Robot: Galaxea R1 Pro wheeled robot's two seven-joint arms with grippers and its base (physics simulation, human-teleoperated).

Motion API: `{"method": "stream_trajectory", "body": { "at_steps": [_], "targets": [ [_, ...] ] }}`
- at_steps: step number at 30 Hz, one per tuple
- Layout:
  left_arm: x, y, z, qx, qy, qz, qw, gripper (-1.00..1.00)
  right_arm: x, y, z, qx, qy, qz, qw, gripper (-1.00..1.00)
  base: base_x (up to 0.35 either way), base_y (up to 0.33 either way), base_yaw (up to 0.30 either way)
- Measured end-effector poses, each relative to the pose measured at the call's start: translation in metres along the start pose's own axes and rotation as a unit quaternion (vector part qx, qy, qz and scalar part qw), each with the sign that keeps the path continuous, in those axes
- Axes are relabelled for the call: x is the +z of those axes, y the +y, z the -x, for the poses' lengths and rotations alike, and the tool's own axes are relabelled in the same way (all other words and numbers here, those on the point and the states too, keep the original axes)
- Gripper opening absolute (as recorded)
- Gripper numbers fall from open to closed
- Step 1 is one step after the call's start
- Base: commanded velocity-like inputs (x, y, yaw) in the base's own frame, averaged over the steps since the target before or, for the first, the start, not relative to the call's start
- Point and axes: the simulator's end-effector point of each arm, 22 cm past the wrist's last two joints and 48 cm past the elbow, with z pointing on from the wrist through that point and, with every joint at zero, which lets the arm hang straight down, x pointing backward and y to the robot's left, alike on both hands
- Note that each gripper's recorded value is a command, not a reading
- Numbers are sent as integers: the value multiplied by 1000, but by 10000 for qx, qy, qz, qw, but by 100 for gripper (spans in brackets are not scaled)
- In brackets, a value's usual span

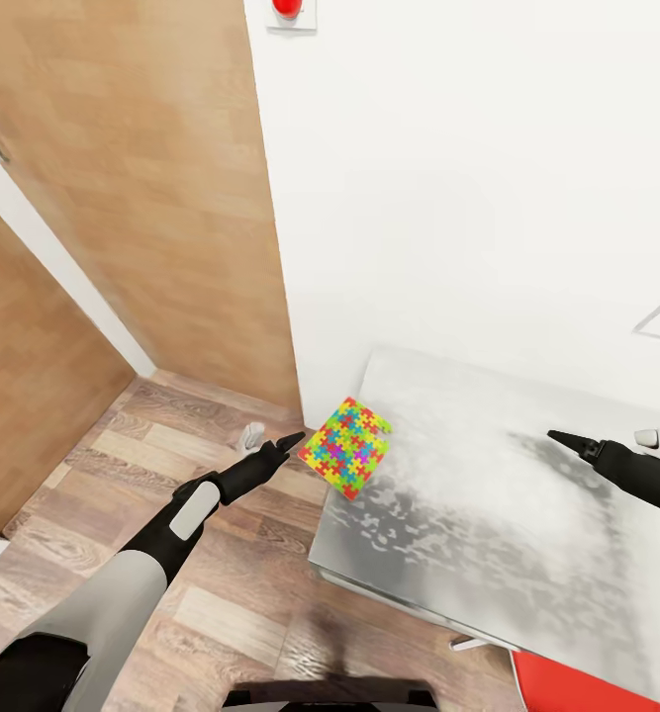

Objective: Put all the toys in the child's room - the three board games (two on the bed and one on the table), the two jigsaw puzzles on the table, and the tennis ball on the table - inside the toy box on the table in the child's room.

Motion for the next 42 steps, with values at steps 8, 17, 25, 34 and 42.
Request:
{"method": "stream_trajectory", "body": {
  "at_steps": [8,17,25,34,42],
  "targets": [
    [0,0,0,-1,0,1,10000,100,0,0,0,2,2,4,10000,100,0,0,-225],
    [0,0,0,-2,-1,4,10000,100,0,0,0,4,-1,5,10000,100,0,0,-248],
    [0,0,0,-1,0,7,10000,100,0,0,0,0,-1,2,10000,100,0,0,-81],
    [0,0,0,-1,0,8,10000,100,0,0,0,-2,-2,1,10000,100,0,0,-17],
    [0,-1,1,-39,-12,-15,10000,-100,0,0,0,1,-2,4,10000,100,0,0,-4]
  ]
}}
